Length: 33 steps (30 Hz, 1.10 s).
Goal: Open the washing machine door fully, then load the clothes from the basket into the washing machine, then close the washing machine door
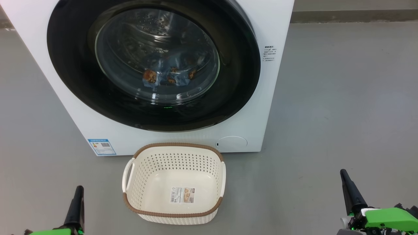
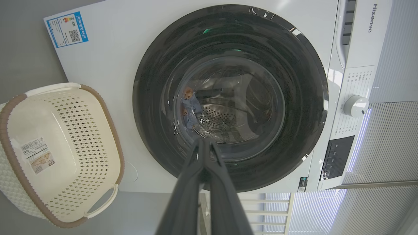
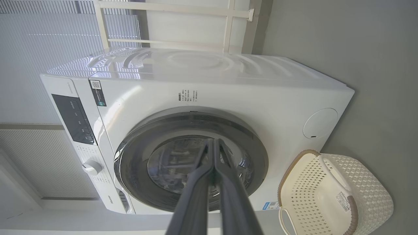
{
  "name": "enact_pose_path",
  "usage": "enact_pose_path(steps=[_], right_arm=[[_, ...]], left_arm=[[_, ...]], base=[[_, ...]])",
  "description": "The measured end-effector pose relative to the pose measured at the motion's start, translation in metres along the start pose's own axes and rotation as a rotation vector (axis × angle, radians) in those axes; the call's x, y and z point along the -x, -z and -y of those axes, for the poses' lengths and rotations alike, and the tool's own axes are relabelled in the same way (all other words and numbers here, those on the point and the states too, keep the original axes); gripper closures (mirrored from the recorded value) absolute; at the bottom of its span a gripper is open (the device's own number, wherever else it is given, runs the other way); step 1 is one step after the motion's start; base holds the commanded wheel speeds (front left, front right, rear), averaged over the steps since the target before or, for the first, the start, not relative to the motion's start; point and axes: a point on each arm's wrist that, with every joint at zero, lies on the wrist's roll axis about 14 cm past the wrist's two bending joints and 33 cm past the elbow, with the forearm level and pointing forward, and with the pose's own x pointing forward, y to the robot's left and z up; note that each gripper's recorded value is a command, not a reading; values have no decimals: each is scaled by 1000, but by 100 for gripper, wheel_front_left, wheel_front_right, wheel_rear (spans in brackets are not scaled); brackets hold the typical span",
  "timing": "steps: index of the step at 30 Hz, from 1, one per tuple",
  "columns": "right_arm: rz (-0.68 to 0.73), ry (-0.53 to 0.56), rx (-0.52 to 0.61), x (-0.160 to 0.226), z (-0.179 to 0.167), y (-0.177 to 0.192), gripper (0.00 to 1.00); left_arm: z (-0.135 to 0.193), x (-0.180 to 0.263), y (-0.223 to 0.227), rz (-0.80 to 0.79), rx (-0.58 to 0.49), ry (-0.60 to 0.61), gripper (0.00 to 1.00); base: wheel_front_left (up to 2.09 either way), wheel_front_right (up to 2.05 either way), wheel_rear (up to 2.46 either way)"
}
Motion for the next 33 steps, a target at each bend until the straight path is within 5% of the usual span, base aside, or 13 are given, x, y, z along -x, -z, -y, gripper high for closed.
enact_pose_path(steps=[33], right_arm=[[7, -5, -40, 0, -1, -3, 100]], left_arm=[[4, -3, 0, 0, 36, 13, 100]], base=[[0, 0, 0]])
